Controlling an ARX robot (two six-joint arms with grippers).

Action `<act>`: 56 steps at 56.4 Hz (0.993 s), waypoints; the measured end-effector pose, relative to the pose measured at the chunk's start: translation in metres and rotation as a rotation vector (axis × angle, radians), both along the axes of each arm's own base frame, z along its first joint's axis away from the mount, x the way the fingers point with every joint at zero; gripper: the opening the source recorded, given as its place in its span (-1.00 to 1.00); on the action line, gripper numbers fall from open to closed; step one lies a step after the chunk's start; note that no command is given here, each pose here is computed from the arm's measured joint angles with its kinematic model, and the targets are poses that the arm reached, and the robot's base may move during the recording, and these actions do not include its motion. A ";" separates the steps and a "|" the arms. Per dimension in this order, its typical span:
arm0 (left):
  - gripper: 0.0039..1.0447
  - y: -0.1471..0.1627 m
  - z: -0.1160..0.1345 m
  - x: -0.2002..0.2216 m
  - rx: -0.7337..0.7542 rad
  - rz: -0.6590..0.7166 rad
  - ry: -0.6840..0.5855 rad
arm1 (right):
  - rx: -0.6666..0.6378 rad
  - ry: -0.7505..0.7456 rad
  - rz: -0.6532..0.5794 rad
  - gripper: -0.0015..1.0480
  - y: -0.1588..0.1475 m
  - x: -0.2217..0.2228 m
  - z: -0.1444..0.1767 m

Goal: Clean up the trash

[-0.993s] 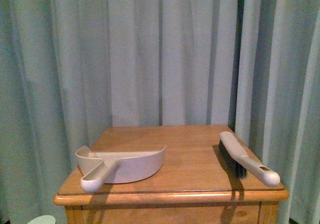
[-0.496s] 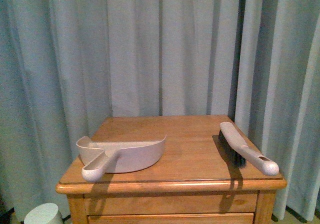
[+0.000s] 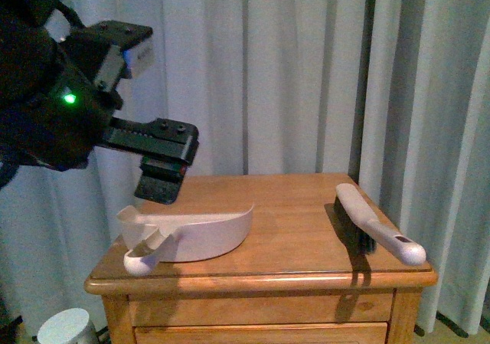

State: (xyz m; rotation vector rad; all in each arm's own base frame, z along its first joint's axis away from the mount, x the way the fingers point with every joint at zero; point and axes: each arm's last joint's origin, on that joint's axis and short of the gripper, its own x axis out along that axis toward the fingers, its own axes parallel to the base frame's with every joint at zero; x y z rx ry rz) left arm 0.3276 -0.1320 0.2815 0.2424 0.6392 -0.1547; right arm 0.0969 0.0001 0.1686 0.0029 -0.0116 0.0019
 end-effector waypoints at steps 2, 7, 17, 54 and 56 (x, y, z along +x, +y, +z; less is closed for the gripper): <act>0.86 -0.004 -0.005 0.004 -0.005 0.006 0.019 | 0.000 0.000 0.000 0.86 0.000 0.000 0.000; 0.86 -0.010 -0.012 0.008 -0.020 0.016 0.044 | 0.000 0.000 0.000 0.86 0.000 0.000 0.000; 0.86 -0.015 -0.031 0.019 -0.037 0.042 0.095 | 0.000 0.000 0.000 0.86 0.000 0.000 0.000; 0.86 -0.014 -0.081 0.050 0.023 0.094 0.180 | 0.000 0.000 0.000 0.86 0.000 0.000 0.000; 0.86 -0.015 -0.082 0.051 0.025 0.092 0.181 | 0.000 0.000 0.000 0.86 0.000 0.000 0.000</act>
